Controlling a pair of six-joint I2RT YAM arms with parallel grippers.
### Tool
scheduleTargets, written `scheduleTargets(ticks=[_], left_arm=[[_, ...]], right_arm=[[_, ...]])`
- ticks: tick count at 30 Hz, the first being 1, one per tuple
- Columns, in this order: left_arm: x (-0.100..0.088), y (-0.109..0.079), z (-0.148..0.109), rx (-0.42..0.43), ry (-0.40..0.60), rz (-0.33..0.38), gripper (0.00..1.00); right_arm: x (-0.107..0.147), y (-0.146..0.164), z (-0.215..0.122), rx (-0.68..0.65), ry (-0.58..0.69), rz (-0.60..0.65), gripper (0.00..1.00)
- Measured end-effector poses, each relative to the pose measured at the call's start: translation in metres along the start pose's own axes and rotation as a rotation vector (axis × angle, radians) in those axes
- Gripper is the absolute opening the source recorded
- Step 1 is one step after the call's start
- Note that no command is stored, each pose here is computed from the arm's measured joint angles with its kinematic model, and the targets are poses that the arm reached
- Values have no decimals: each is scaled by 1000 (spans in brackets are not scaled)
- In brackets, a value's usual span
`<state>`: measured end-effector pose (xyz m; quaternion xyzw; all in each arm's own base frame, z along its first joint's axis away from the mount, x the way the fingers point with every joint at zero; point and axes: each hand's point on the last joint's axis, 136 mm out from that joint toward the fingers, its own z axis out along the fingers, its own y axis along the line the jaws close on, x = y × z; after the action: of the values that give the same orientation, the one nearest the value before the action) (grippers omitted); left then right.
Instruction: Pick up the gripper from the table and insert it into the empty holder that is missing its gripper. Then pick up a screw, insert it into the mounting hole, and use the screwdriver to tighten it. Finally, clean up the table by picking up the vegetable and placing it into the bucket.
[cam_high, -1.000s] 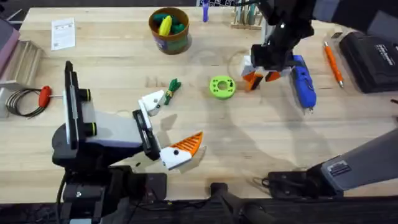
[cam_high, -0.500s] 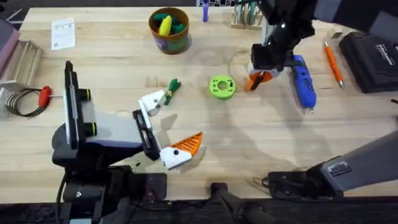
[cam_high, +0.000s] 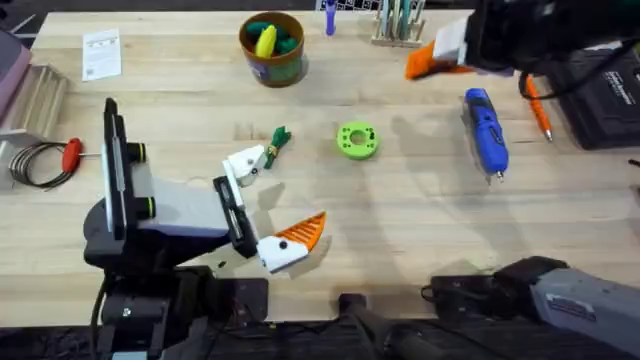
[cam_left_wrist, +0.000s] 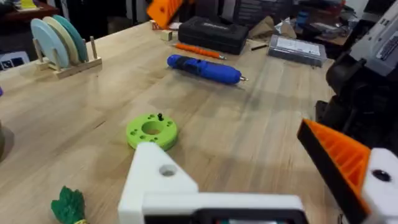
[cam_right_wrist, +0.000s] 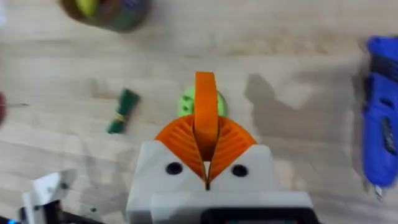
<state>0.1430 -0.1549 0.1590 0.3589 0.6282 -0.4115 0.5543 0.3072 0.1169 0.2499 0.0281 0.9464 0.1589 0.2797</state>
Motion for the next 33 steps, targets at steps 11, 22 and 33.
scheduleTargets(ticks=[11, 22, 33], left_arm=[[0, 0, 0, 1, 0, 0, 985], [0, 0, 0, 3, 0, 0, 985], [0, -1, 0, 3, 0, 0, 986]], right_arm=[[16, 35, 1, -412, -175, 8, 9], [27, 74, 14, -966, -179, 83, 8], [61, 82, 48, -1139, 134, 134, 8]])
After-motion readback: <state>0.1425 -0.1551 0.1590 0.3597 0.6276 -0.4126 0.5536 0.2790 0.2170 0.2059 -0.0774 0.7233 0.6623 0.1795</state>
